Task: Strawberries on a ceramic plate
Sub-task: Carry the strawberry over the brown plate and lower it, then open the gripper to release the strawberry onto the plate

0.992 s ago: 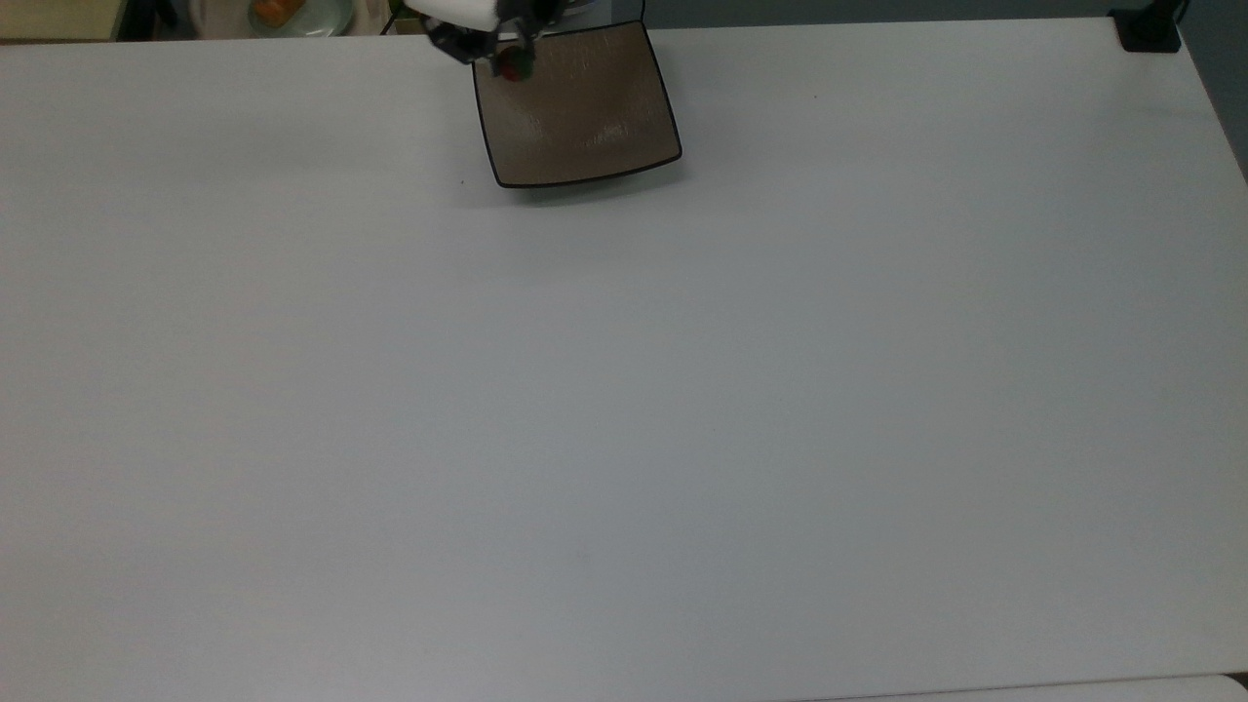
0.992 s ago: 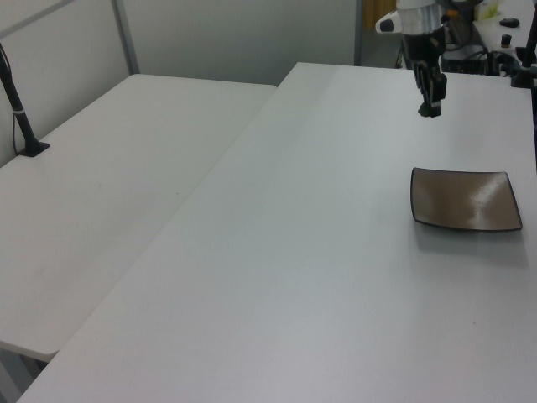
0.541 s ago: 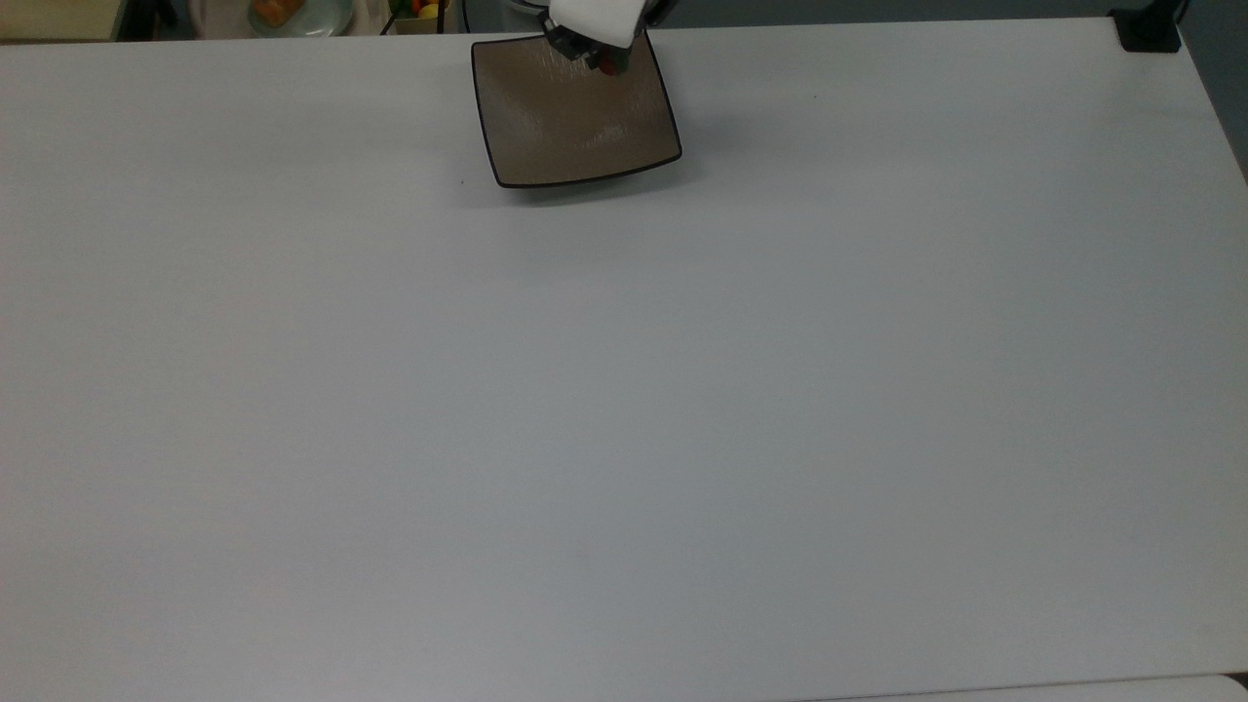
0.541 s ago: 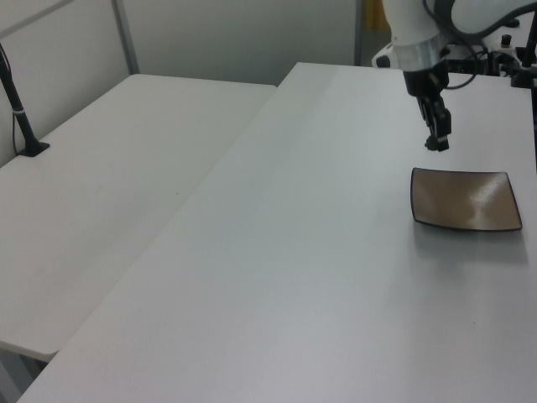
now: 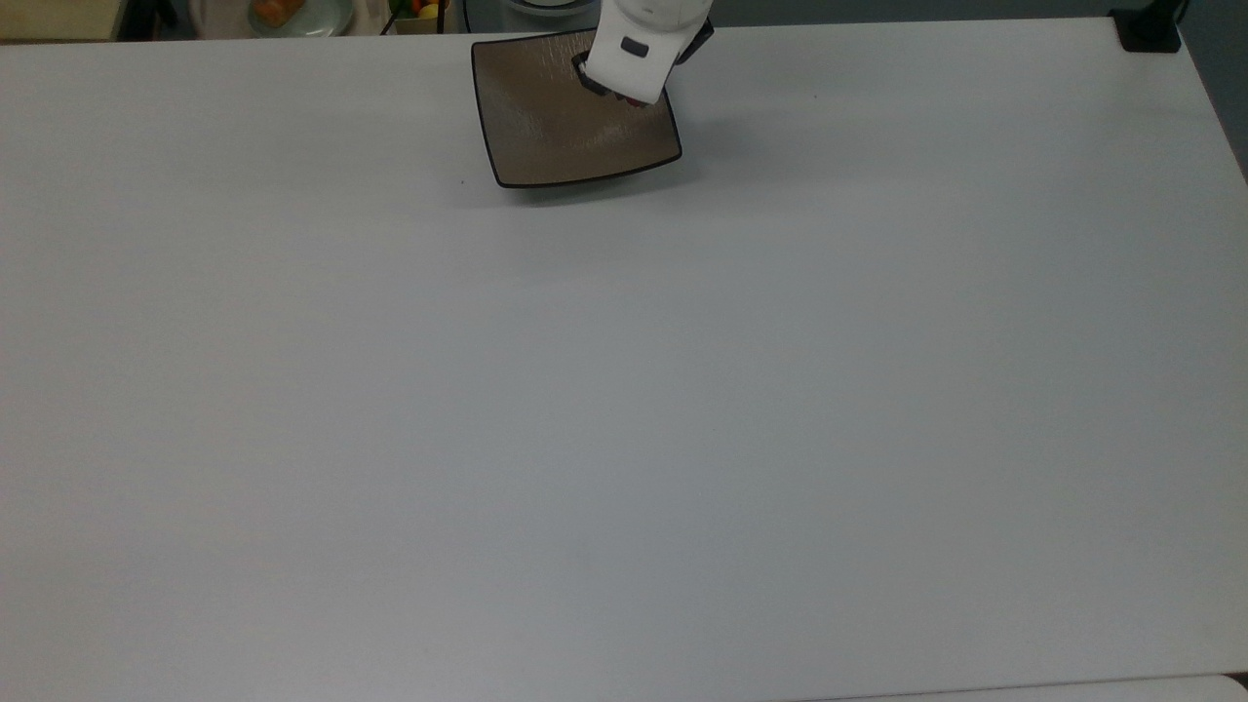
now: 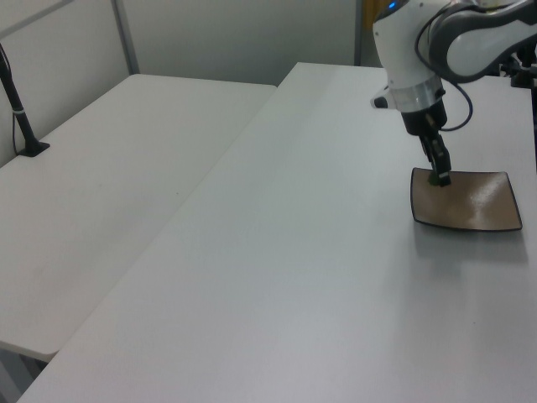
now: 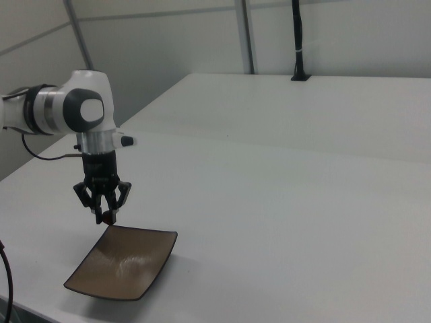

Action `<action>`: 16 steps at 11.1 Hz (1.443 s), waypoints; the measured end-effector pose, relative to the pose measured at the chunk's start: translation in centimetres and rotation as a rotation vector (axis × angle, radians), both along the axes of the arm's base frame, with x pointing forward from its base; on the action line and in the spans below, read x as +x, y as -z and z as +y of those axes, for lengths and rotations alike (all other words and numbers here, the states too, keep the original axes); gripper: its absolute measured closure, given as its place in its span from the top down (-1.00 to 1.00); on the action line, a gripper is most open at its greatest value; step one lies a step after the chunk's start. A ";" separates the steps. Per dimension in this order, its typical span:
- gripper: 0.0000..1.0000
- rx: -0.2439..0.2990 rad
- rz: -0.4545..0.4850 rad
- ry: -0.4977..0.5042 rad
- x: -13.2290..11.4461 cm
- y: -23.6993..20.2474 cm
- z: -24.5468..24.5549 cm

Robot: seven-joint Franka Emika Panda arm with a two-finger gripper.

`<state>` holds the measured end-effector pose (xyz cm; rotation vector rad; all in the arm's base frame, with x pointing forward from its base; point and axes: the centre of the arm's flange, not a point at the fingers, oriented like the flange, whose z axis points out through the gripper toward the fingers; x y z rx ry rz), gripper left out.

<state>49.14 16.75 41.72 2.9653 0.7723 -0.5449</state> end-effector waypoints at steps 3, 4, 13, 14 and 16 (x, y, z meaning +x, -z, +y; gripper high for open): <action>-0.36 -0.014 0.028 0.013 -1.3 4.3 -0.3; -0.36 -0.014 0.027 0.017 -1.8 5.7 -0.6; -0.36 -0.025 -0.001 0.063 -2.6 8.8 -4.0; -0.36 -0.035 -0.004 0.061 -2.6 8.8 -4.4; -0.36 -0.053 -0.005 0.057 -2.6 8.9 -5.1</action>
